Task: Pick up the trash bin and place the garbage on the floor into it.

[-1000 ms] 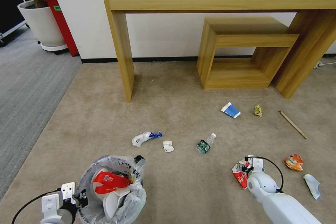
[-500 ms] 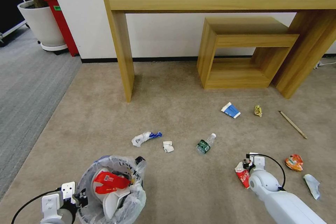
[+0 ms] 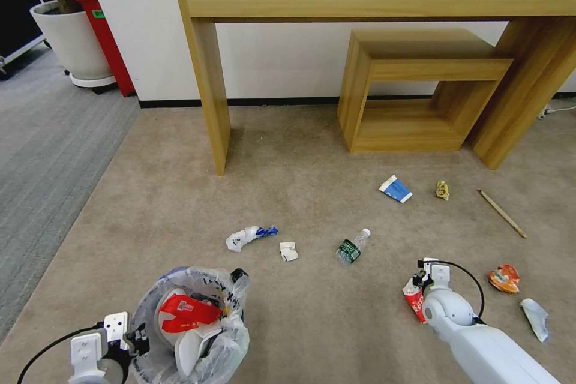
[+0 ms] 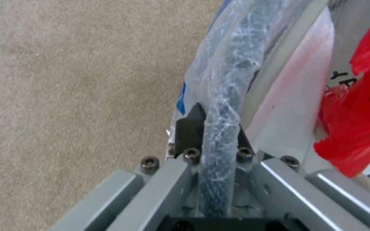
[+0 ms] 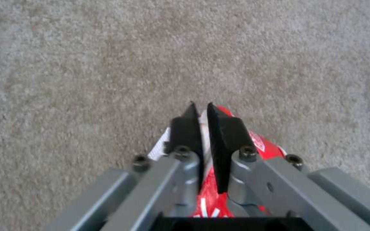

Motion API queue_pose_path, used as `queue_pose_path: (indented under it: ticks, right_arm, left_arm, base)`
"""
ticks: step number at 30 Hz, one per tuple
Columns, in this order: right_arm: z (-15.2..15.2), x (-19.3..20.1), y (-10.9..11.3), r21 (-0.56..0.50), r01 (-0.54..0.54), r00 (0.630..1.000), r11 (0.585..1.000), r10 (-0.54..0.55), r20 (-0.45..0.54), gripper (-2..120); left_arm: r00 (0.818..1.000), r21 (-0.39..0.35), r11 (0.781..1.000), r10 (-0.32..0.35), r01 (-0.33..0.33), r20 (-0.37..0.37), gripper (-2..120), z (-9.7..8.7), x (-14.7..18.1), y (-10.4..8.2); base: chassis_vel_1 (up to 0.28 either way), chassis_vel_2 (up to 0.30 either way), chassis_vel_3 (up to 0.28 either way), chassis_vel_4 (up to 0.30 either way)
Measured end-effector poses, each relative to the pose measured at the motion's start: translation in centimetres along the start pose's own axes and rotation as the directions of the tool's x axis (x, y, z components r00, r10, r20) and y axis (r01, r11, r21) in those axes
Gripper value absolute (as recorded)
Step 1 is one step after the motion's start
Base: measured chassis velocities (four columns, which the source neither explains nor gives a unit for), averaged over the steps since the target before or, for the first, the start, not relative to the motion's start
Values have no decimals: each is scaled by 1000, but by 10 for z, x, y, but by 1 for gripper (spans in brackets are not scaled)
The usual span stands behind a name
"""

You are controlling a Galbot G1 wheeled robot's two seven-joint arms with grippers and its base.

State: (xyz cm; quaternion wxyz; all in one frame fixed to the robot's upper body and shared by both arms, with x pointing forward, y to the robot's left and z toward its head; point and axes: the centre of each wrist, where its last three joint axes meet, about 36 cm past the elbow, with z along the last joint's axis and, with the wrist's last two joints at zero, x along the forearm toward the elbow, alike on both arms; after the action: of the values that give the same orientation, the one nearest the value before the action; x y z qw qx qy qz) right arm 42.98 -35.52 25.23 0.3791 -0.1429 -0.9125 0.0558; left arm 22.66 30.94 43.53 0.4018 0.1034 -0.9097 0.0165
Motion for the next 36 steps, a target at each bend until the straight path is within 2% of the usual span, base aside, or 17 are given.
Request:
queue_pose_path:
  ticks: [2, 3, 5, 7, 10, 11, 14, 15, 17, 18, 19, 20, 22, 23, 28, 36]
  right_arm:
    - [-1, 1, 0, -2, -6, 1000, 1000, 6, -5, 22]
    - [-1, 1, 0, -2, -6, 1000, 1000, 6, -5, 22]
    - [-1, 2, 0, -16, -22, 1000, 1000, 22, -22, 34]
    - [-2, 3, 0, -25, -24, 999, 999, 23, -31, 37]
    - [-9, 7, -1, -67, -16, 999, 998, 13, -39, 53]
    - [-9, 7, -1, -67, -16, 999, 998, 13, -39, 53]
    - [-13, 9, -1, -80, -13, 999, 997, 11, -31, 67]
    - [-13, 9, -1, -80, -13, 999, 997, 11, -31, 67]
    - [-16, 11, -2, -89, -13, 1000, 996, 11, -25, 77]
    - [-16, 11, -2, -89, -13, 1000, 996, 11, -25, 77]
    - [-18, 12, -3, -94, -15, 1000, 995, 13, -24, 82]
    - [-20, 13, -3, -107, -22, 999, 994, 19, -31, 88]
    - [-21, 15, -3, -115, -30, 999, 993, 25, -41, 89]
    - [-23, 17, -3, -129, -43, 997, 991, 34, -66, 96]
    - [-23, 20, -10, -138, -86, 991, 987, 70, -117, 100]
    - [-21, 17, -13, -143, -105, 987, 984, 85, -134, 100]
  left_arm:
    - [1000, -1, 1000, -1, 1, -2, 0, 1, 0, 0]
    - [1000, -1, 1000, -1, 1, -2, 0, 1, 0, 0]
    - [1000, -4, 1000, -4, 4, -3, 0, 2, 1, 0]
    - [1000, -5, 1000, -5, 5, -4, 0, 3, 1, 0]
    - [1000, -13, 1000, -4, 4, -4, 0, 2, 1, 0]
    - [1000, -13, 1000, -4, 4, -4, 0, 2, 1, 0]
    - [1000, -17, 1000, -2, 2, -4, 0, 2, 1, 0]
    - [1000, -17, 1000, -2, 2, -4, 0, 2, 1, 0]
    - [1000, -21, 1000, -2, 2, -5, 0, 4, 0, -1]
    - [1000, -21, 1000, -2, 2, -5, 0, 4, 0, -1]
    - [1000, -22, 1000, -1, 1, -6, 0, 4, 0, -1]
    - [1000, -25, 1000, 0, 0, -6, 0, 4, 1, -1]
    - [1000, -27, 1000, 0, 0, -5, 0, 4, 1, -1]
    - [1000, -33, 999, 0, 0, -6, 0, 3, 1, 0]
    - [1000, -44, 999, 0, 0, -6, 0, 1, 2, 2]
    - [1000, -49, 999, 5, -6, -10, 0, 4, 1, 0]
  base:
    - [0, 0, 0, 0]
    - [0, 0, 0, 0]
    - [0, 0, 0, 0]
    - [0, 0, 0, 0]
    - [0, 0, 0, 0]
    - [0, 0, 0, 0]
    - [0, 0, 0, 0]
    - [0, 0, 0, 0]
    - [0, 0, 0, 0]
    - [0, 0, 0, 0]
    - [0, 0, 0, 0]
    - [0, 0, 0, 0]
    - [0, 0, 0, 0]
    - [0, 0, 0, 0]
    - [0, 0, 0, 0]
    - [0, 0, 0, 0]
